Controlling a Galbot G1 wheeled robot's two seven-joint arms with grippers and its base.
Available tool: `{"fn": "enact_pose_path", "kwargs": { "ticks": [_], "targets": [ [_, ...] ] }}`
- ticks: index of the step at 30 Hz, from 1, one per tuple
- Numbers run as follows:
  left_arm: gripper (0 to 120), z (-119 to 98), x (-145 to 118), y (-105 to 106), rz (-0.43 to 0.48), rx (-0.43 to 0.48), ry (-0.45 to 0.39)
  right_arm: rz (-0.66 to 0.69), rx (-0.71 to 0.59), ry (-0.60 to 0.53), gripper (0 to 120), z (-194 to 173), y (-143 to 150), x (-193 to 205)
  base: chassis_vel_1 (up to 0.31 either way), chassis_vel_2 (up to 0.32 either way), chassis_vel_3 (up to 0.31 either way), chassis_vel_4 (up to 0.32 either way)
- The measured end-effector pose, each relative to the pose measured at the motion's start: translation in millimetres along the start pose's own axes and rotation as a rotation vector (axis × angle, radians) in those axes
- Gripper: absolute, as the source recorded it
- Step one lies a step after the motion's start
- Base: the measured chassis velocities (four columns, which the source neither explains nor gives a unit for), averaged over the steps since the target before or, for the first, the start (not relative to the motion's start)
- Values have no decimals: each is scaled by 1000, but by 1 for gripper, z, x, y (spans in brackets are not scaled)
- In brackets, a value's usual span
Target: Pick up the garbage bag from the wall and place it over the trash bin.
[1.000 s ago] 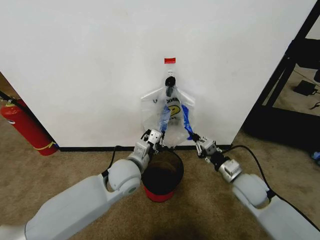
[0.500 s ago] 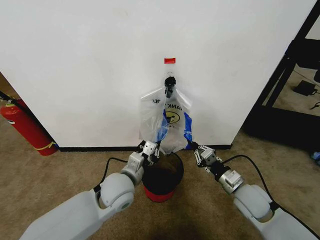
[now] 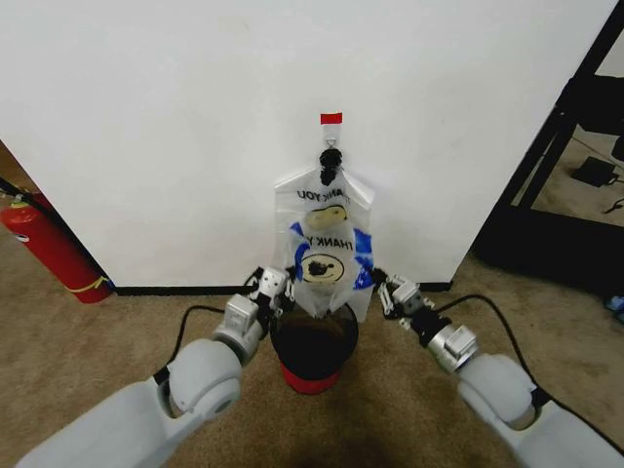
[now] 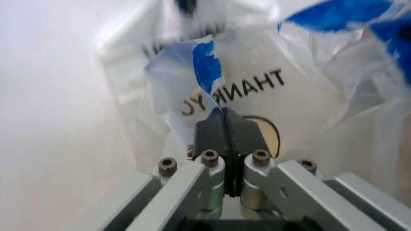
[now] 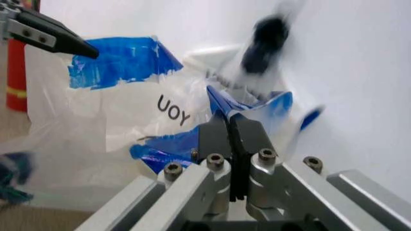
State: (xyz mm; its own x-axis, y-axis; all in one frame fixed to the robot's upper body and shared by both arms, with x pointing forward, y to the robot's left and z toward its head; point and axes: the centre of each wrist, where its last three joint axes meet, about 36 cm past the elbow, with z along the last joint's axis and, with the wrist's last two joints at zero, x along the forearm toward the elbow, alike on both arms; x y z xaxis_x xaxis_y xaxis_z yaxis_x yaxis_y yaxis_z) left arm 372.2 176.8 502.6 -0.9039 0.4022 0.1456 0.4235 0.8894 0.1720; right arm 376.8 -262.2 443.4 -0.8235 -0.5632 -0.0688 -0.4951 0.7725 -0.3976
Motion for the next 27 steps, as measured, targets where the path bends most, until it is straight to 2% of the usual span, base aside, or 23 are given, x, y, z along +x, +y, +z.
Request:
{"fn": "enact_pose_path", "kwargs": {
  "ticks": [3,4,9,11,15,21,27],
  "targets": [
    [0,-25,10,5,1,12,-58,21,-22,-36,0,-25,-9,-3,0,0,0,0],
    [0,-25,10,5,1,12,-58,21,-22,-36,0,-25,-9,-3,0,0,0,0],
    [0,-81,36,17,7,35,-177,40,-84,-106,0,-82,-20,-5,0,0,0,0],
    [0,-89,42,18,12,42,-191,37,-109,-122,0,-95,-21,-6,0,0,0,0],
    [0,-94,46,19,19,45,-195,34,-136,-138,0,-109,-21,-7,0,0,0,0],
    [0,-90,45,13,12,91,-164,35,-169,-130,0,-111,-19,-10,0,0,0,0],
    [0,-70,36,10,-19,141,-132,39,-212,-90,0,-89,-4,-11,0,0,0,0]
  ]
}}
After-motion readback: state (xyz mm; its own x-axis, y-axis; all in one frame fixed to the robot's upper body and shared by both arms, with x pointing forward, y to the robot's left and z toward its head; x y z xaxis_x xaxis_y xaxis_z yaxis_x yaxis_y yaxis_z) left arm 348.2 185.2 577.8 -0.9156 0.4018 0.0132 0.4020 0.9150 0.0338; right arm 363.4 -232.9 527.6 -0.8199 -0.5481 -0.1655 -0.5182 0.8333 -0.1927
